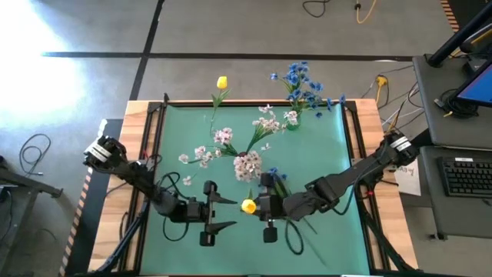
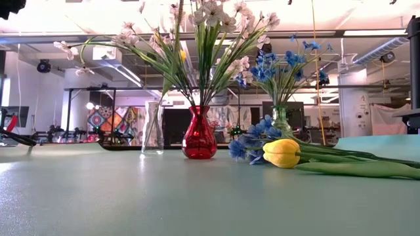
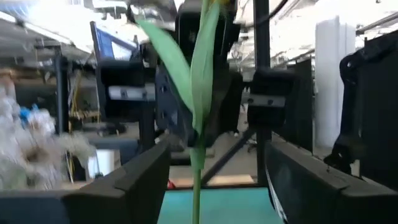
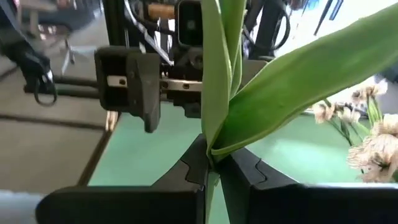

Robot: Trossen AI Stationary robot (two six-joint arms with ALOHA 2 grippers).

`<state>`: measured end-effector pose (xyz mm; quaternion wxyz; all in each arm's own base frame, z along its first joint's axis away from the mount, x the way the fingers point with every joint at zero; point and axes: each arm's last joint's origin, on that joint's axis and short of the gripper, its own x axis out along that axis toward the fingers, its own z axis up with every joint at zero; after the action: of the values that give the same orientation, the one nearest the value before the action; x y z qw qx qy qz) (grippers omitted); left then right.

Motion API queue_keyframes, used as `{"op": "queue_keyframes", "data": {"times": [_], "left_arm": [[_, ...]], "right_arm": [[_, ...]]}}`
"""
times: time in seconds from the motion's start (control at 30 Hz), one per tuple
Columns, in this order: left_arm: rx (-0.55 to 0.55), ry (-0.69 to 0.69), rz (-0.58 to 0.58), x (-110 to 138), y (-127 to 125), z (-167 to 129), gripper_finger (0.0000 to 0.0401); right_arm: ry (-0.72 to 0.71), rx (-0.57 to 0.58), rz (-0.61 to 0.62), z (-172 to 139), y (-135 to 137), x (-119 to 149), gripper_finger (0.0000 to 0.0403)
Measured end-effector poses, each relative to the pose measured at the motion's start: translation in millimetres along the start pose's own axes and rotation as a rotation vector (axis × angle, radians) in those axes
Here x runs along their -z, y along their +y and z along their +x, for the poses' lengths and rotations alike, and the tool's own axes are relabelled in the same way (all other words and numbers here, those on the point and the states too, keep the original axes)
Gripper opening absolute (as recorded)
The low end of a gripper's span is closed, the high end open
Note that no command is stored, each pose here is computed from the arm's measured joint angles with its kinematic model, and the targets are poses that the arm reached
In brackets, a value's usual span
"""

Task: Sort flowers into vase by color
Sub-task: Put the yellow tulip into the transparent vase

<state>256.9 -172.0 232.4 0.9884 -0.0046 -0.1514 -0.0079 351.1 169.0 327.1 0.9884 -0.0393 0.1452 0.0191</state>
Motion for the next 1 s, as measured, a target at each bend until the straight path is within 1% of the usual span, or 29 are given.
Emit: {"op": "queue_keyframes", "data": {"times": [0.1, 0.2, 0.3, 0.43, 0.57, 0.7, 0.83, 1.0], "left_arm": [[-0.003, 0.036, -0.034, 5.0, 1.8, 1.7, 0.0254], [-0.007, 0.084, -0.043, 10.1, 2.6, 4.6, 0.0253], [-0.020, 0.117, -0.048, 10.4, 2.2, 10.7, 0.0246], [-0.037, 0.164, -0.020, 10.3, 0.3, 17.7, 0.0235], [-0.064, 0.168, -0.018, 8.4, 0.0, 20.4, 0.0217], [-0.077, 0.169, -0.021, 8.6, 1.0, 20.7, 0.0180], [-0.084, 0.174, -0.039, 9.6, 2.7, 21.6, 0.0131], [-0.082, 0.201, -0.021, 11.6, 2.1, 22.5, 0.0066]], "right_arm": [[0.050, -0.010, -0.007, 3.8, 2.1, 1.2, 0.0019], [0.041, -0.014, -0.012, 8.0, 4.2, -0.4, 0.0019], [0.027, -0.014, -0.021, 8.3, 4.5, -2.5, 0.0020], [0.028, -0.012, -0.026, 8.4, 4.3, -2.4, 0.0021], [0.028, -0.012, -0.035, 8.5, 4.3, -2.4, 0.0022], [0.028, -0.012, -0.035, 8.5, 4.3, -2.3, 0.0022], [0.028, -0.012, -0.034, 8.5, 4.3, -2.3, 0.0022], [0.028, -0.011, -0.035, 8.5, 4.3, -2.4, 0.0022]]}}
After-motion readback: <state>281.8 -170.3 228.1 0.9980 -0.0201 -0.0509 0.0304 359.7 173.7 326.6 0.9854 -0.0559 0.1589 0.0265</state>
